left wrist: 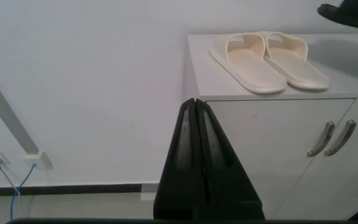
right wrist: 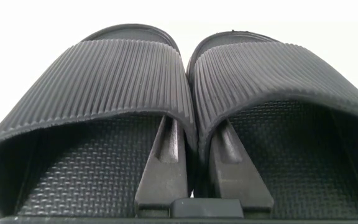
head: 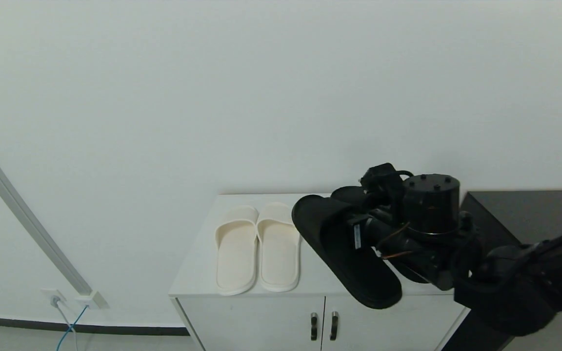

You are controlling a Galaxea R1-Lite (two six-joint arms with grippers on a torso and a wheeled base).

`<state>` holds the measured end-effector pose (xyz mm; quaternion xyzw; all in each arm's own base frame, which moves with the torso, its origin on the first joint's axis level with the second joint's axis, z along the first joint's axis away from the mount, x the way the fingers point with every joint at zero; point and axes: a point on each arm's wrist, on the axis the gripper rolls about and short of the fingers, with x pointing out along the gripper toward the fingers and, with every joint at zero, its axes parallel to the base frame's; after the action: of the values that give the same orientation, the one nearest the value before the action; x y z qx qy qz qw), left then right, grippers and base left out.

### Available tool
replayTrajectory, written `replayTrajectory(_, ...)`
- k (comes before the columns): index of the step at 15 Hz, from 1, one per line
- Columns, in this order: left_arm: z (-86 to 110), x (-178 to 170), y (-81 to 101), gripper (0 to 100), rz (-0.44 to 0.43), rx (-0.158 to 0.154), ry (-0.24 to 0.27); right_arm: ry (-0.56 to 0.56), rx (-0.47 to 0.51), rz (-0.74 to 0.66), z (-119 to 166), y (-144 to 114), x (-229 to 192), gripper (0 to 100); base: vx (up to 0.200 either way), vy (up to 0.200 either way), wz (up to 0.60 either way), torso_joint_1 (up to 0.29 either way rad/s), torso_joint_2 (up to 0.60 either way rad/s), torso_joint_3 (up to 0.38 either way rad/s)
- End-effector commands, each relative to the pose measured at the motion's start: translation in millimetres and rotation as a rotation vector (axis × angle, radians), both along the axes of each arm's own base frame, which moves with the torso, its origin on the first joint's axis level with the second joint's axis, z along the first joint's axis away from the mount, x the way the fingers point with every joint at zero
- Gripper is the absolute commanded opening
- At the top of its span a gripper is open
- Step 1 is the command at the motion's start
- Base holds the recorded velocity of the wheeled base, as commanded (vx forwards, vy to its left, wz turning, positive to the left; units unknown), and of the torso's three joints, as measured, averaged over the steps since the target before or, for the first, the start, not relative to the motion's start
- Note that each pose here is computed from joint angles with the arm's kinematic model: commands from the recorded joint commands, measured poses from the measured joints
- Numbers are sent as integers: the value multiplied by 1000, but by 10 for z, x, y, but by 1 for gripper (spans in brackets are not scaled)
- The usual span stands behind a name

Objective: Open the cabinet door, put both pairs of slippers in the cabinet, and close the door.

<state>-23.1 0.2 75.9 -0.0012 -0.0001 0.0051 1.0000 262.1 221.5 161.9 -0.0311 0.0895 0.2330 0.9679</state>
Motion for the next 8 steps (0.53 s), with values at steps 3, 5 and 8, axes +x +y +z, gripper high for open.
replayTrajectory(3, 0, 1, 0, 0, 1, -1, 2, -36, 14, 244, 356, -396, -513, 0, 0, 0, 0, 0, 0, 0)
replayTrajectory(5, 0, 1, 0, 0, 1, 1, 2, -54, -42, 315, 334, -487, -552, 0, 0, 0, 0, 0, 0, 0)
replayTrajectory(8, 0, 1, 0, 0, 1, 1, 2, -81, -83, 376, 314, -548, -592, 0, 0, 0, 0, 0, 0, 0)
